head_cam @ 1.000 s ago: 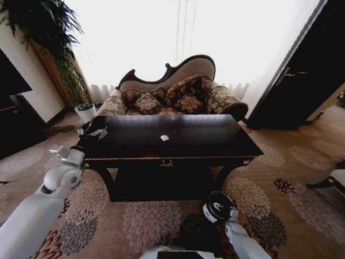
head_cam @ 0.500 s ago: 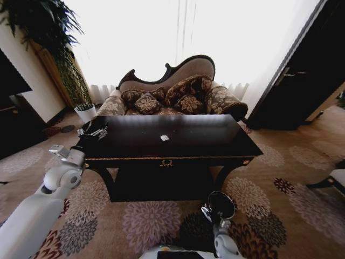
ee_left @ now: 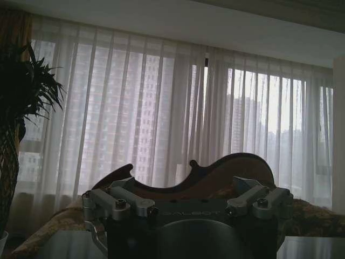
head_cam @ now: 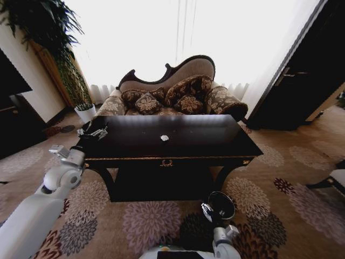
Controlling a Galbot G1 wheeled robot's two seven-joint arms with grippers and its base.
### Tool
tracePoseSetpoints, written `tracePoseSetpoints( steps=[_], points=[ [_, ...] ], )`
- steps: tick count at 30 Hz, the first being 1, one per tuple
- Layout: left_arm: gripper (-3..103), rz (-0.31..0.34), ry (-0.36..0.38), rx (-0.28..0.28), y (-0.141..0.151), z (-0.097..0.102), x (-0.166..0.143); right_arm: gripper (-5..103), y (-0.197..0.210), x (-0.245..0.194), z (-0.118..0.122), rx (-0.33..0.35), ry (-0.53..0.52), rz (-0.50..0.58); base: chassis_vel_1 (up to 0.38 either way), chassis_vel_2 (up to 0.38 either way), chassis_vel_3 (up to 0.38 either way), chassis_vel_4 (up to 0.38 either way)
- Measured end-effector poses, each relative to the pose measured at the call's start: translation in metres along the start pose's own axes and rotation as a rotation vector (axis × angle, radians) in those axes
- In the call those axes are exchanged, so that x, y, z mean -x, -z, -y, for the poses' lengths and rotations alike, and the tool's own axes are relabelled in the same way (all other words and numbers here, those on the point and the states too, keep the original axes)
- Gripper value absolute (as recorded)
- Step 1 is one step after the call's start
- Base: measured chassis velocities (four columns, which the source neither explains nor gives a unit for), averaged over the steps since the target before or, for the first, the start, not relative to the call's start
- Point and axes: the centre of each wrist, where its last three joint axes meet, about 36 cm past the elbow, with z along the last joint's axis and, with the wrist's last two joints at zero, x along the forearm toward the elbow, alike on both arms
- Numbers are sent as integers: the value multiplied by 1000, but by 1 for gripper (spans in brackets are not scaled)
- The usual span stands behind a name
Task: Move to the front of the table and place the trash on the table into the trash bin.
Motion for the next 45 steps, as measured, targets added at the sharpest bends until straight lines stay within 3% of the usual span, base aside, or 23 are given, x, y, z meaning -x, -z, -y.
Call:
tracePoseSetpoints(
  steps=[8, 17, 26, 36, 45],
  points=[
    [100, 0, 0, 0, 0, 0, 0, 100, 14, -25, -9, -42, 34, 48, 0, 0, 0, 0],
    [100, 0, 0, 0, 0, 0, 0, 100, 28, -41, -10, -160, 120, 223, 0, 0, 0, 0],
    [100, 0, 0, 0, 0, 0, 0, 100, 50, -34, 13, -364, 261, 397, 0, 0, 0, 0],
    [100, 0, 0, 0, 0, 0, 0, 100, 98, -28, 6, -395, 319, 479, 0, 0, 0, 0],
    [100, 0, 0, 0, 0, 0, 0, 100, 139, -15, 5, -419, 380, 433, 0, 0, 0, 0]
  ],
)
